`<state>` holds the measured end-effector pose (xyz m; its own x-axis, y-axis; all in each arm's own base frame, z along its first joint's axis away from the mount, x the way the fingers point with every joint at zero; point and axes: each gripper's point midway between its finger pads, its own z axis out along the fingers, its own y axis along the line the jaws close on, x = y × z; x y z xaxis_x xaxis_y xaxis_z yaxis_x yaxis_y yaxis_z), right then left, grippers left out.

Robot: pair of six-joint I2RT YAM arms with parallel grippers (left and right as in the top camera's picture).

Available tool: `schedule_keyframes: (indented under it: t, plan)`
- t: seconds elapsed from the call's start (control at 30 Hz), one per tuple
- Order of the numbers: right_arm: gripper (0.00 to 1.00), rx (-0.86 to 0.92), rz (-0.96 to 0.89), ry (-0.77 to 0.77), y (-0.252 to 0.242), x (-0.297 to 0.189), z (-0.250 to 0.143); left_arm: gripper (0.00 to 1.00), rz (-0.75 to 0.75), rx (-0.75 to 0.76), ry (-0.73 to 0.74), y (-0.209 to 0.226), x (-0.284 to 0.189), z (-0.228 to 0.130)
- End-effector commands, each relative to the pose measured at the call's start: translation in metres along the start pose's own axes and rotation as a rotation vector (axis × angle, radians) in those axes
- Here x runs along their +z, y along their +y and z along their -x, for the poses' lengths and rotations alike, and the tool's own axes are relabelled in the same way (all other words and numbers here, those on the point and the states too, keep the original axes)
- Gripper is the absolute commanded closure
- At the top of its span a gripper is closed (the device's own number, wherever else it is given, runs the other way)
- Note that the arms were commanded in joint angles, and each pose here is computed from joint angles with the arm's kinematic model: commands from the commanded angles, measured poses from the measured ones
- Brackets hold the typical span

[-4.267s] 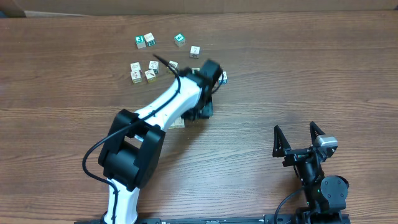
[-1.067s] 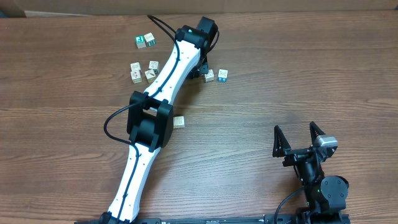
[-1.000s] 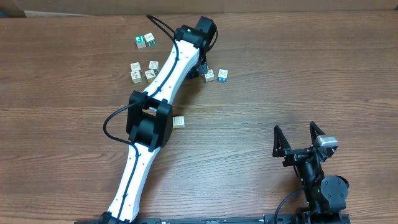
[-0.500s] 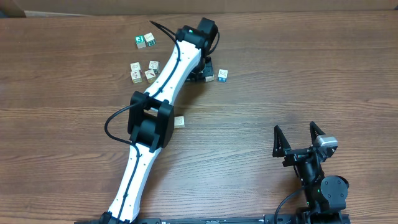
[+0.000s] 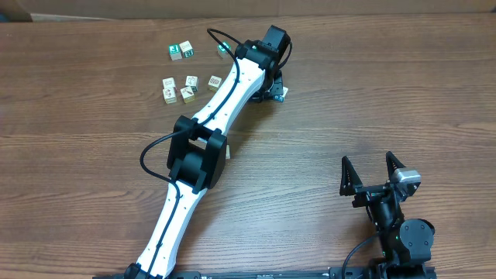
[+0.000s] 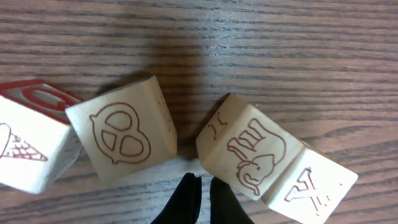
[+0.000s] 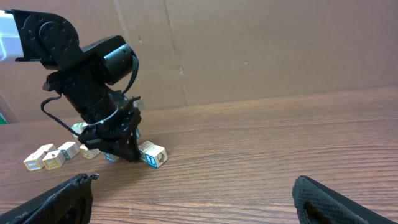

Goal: Form a horizontal line

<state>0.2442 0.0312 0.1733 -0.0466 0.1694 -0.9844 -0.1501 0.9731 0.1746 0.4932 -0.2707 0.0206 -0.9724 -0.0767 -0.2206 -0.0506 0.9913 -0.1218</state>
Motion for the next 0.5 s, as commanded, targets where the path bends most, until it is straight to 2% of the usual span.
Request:
schedule_keyframes:
  t: [0.0, 0.17, 0.23, 0.3, 0.47]
  plan:
    - [0.00, -0.004, -0.010, -0.004, -0.003, 0.000, -0.002, 0.91, 0.010, 0.008, 0.027, 0.004, 0.016, -0.006]
    - [0.00, -0.004, -0.010, -0.004, -0.003, 0.000, -0.002, 0.91, 0.023, 0.020, 0.049, 0.008, 0.015, -0.011]
    - [0.00, -0.004, -0.010, -0.004, -0.003, 0.000, -0.002, 0.96, 0.034, 0.045, 0.072, 0.011, 0.015, -0.017]
    - [0.00, -0.004, -0.010, -0.004, -0.003, 0.000, -0.002, 0.96, 0.050, 0.062, 0.102, 0.016, 0.013, -0.023]
    - [0.00, -0.004, -0.010, -0.004, -0.003, 0.000, -0.002, 0.96, 0.071, 0.047, 0.129, 0.032, -0.008, -0.021]
